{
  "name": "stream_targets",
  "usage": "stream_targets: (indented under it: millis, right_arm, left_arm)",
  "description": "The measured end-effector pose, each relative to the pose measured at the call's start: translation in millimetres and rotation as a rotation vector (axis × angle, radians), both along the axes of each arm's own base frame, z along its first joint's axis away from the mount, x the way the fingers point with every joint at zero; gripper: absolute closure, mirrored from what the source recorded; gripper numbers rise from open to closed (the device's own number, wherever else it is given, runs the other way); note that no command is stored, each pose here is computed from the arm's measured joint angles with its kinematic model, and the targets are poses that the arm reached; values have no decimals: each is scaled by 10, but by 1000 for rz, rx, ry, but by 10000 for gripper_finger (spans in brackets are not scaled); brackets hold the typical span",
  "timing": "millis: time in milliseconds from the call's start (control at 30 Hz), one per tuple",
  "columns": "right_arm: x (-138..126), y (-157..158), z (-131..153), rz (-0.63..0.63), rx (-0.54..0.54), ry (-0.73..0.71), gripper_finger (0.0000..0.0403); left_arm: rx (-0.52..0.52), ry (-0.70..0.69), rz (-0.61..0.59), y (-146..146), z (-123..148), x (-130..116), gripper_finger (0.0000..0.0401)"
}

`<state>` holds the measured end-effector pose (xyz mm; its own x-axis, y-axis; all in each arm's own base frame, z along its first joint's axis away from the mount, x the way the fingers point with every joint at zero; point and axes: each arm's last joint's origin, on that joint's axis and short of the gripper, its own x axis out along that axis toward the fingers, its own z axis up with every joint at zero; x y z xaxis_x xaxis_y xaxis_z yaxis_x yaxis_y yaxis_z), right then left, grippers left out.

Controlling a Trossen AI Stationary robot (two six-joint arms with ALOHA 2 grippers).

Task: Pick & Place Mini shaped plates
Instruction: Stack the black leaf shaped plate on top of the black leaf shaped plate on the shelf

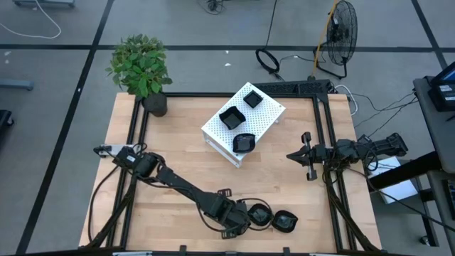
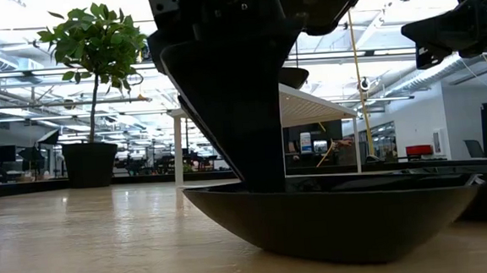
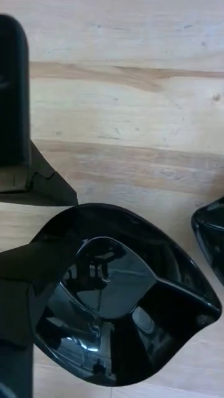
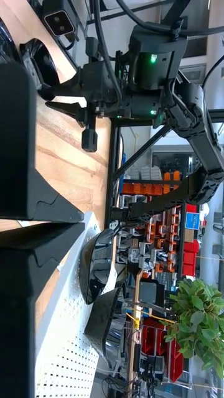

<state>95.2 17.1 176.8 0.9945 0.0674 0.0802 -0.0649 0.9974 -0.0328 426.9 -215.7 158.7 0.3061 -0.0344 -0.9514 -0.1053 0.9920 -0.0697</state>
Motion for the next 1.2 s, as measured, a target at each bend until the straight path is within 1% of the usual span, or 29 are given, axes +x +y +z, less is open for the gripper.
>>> stream_targets:
  millis: [533, 600, 733, 767, 933, 1067, 1200]
  right_arm:
    - [0, 0, 0, 0, 0, 0, 403]
    - [0, 0, 0, 0, 0, 0, 403]
    - [0, 0, 0, 1, 0, 0, 403]
    - [0, 0, 0, 0, 0, 0, 403]
    - [0, 0, 0, 0, 0, 0, 403]
    - [0, 0, 0, 0, 0, 0, 403]
    - [0, 0, 0, 0, 0, 0, 403]
  left_arm:
    - [-2, 1, 7, 0, -1, 0, 310]
    - [-3, 1, 8, 2, 1, 0, 322]
    - [-4, 1, 11, 3, 0, 1, 383]
    - [-5, 0, 14, 7, 2, 4, 391]
    - [-6, 0, 13, 11, 6, 5, 390]
    - [-29, -3, 21, 6, 104, -24, 396]
    - [-58, -50, 14, -5, 372, -88, 398]
